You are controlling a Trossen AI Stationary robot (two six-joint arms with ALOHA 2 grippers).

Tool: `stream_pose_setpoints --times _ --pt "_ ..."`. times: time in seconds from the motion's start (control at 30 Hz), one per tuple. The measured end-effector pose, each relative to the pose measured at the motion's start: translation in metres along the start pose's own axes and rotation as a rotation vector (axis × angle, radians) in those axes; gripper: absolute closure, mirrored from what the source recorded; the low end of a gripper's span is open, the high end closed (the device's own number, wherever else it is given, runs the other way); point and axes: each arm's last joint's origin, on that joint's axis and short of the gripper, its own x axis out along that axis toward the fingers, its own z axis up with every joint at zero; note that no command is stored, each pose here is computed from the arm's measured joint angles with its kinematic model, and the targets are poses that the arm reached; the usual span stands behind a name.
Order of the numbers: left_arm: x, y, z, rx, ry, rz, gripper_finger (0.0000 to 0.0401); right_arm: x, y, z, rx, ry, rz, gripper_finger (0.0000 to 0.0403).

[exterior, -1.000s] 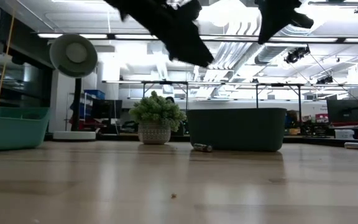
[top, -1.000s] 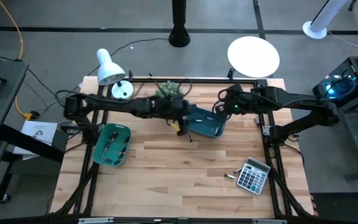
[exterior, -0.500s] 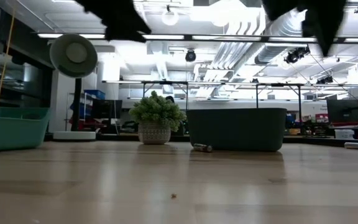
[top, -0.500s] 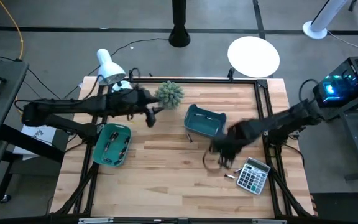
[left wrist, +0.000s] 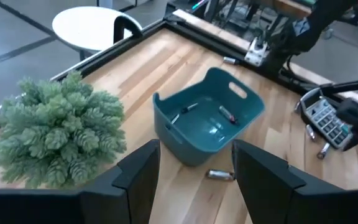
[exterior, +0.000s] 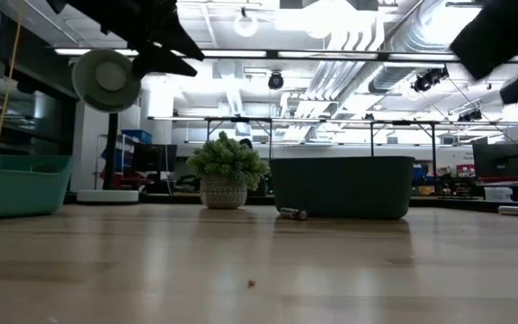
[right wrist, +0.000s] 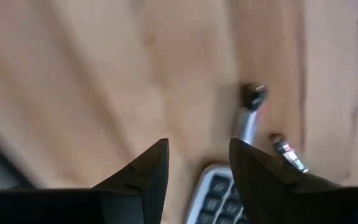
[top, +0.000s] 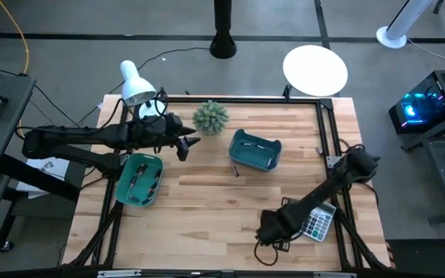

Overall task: Sort batteries
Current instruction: Put the silver battery into the blue bin

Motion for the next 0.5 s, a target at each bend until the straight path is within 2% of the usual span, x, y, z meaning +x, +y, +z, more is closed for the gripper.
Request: stream_pose_setpoints --times 0.2,0.33,0.5 --pt "0.0 -0.001 0.003 0.035 -0.033 -0.011 0.021 0.02 -0.004 0.01 0.101 0.03 -0.088 0.024" --pt "0.0 -0.001 0.003 0.035 -0.032 -0.011 0.021 0.024 -0.011 0.015 0.126 0.068 -0.131 0.024" --pt "0.0 -0.002 0.003 0.009 -0.023 -0.036 0.0211 0.025 -0.017 0.022 0.064 0.068 -0.114 0.024"
